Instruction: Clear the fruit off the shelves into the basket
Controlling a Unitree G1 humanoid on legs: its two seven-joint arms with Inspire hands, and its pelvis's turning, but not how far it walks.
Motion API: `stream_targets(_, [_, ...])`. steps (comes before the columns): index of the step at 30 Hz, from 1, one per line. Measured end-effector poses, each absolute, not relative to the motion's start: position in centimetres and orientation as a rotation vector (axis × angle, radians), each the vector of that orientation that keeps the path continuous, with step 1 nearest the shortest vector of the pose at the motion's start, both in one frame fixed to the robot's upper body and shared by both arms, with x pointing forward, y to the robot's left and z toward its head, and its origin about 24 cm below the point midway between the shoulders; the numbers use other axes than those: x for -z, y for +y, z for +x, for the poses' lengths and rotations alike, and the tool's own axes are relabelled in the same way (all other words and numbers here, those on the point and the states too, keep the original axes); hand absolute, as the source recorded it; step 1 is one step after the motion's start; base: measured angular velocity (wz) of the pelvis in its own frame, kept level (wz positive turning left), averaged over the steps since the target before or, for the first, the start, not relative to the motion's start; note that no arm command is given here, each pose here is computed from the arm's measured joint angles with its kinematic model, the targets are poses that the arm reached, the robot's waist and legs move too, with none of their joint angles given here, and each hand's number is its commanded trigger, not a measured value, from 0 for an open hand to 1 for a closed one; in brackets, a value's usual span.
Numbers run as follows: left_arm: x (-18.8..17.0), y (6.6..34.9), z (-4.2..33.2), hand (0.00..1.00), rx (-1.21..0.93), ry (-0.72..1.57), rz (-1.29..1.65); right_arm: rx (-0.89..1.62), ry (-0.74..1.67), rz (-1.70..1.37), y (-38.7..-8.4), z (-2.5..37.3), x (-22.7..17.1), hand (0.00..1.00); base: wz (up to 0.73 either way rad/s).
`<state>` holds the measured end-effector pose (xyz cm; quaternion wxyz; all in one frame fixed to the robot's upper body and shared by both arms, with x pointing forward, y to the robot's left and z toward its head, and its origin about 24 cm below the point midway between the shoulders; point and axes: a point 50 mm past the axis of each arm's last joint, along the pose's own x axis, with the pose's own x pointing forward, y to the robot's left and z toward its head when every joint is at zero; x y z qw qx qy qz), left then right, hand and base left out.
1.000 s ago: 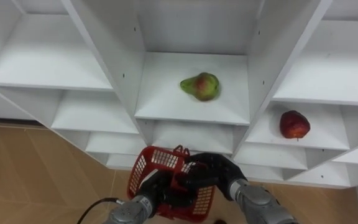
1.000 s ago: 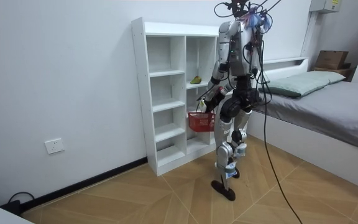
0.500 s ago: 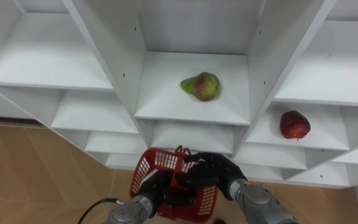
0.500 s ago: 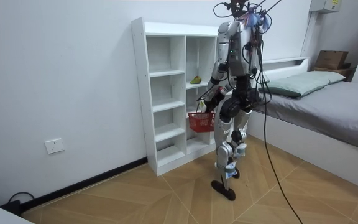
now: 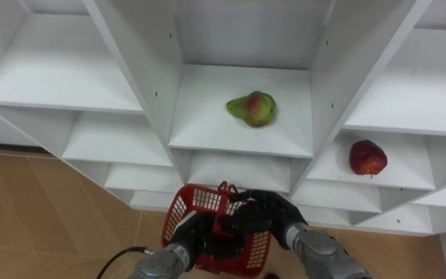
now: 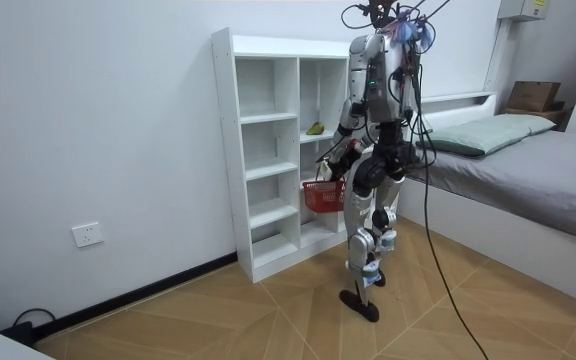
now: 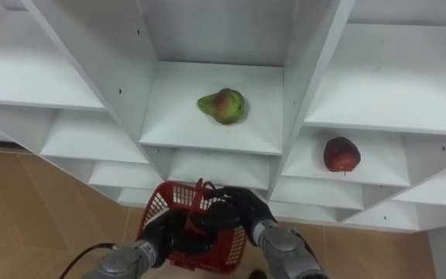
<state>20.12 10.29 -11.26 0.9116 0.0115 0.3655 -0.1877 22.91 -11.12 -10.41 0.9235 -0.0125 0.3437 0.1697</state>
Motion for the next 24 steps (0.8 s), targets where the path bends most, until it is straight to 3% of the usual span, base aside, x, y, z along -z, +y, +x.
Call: stream_targets(24, [11.2,11.1,18.9,1.00,0.417,0.741,0.004,-0.392,0.652,0.018,-12.6,20.2,10.5,0.00,-0.02])
